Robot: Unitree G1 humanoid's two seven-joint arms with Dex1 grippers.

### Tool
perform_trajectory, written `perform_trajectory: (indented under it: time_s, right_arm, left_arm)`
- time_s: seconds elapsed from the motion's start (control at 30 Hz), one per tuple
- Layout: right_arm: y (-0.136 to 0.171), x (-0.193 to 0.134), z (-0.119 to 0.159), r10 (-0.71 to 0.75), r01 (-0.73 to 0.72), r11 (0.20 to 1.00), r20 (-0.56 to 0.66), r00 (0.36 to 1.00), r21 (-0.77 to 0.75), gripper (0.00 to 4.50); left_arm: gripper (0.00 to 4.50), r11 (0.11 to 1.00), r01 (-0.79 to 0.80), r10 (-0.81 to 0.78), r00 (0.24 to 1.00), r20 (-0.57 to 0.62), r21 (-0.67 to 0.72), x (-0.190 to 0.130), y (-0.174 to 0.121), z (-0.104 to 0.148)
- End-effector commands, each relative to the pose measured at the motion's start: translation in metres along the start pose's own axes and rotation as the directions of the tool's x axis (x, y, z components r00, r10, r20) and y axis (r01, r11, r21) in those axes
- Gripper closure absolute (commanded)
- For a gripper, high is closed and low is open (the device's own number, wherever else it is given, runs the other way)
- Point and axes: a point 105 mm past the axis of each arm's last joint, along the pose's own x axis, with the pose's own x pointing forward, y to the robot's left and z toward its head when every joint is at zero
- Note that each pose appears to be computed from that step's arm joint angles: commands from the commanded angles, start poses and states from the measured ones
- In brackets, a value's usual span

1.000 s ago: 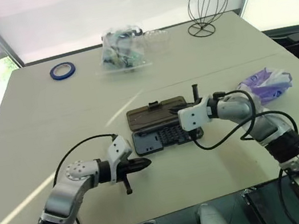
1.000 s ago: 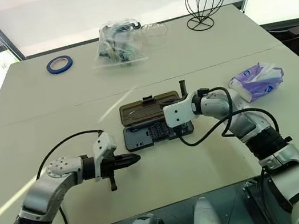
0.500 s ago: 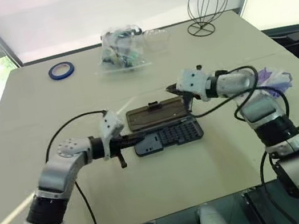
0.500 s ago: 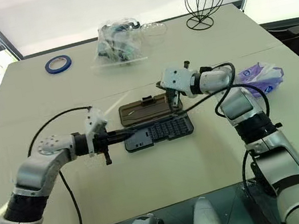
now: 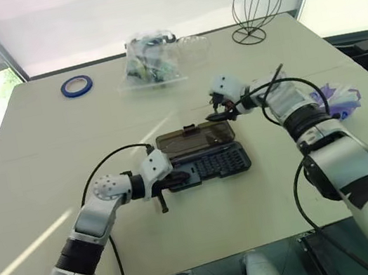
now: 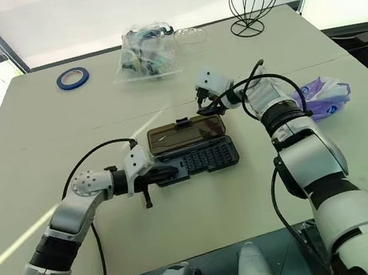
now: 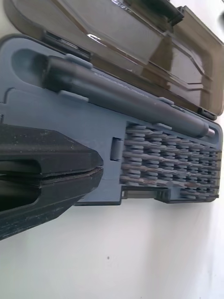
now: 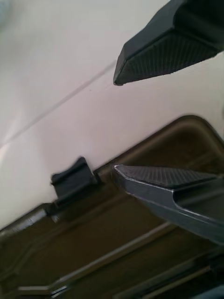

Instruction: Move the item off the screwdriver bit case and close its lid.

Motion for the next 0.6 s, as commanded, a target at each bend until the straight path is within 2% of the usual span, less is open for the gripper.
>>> perform_trajectory:
  time_s: [0.03,0.13,0.17,0.23,0.37,0.5,0.6]
  right_arm:
    - [0.000,0.003,0.014,0.008,-0.008,1.000,-0.017,1.000,-0.029,1.55]
    - [0.006,0.013,0.006,0.010,-0.011,1.000,-0.066,0.998,-0.006,1.55]
    - [0.008,0.015,0.003,0.017,-0.016,1.000,-0.079,0.997,0.007,1.78]
    - [0.015,0.018,-0.006,0.049,-0.045,0.998,-0.105,0.993,0.041,2.35]
    - [0.033,0.023,-0.023,0.164,-0.154,0.985,-0.157,0.974,0.075,4.36]
    - [0.054,0.023,-0.047,0.294,-0.298,0.954,-0.250,0.923,0.023,4.44]
    - [0.070,0.025,-0.058,0.368,-0.391,0.920,-0.262,0.892,-0.038,4.44]
  left_arm:
    - [4.50,0.999,-0.017,0.015,0.998,-0.054,-0.039,0.002,-0.006,-0.018]
    - [4.50,0.998,-0.042,0.040,0.998,-0.038,-0.054,0.004,-0.006,-0.017]
    - [4.50,0.997,-0.046,0.045,0.998,-0.034,-0.058,0.005,-0.007,-0.017]
    - [4.50,0.997,-0.053,0.051,0.998,-0.028,-0.064,0.005,-0.008,-0.017]
    - [4.50,0.995,-0.071,0.070,0.997,-0.023,-0.074,0.006,-0.010,-0.018]
    - [4.50,0.993,-0.087,0.085,0.996,-0.022,-0.079,0.005,-0.011,-0.018]
    - [4.50,0.991,-0.111,0.109,0.994,-0.031,-0.078,0.001,-0.009,-0.020]
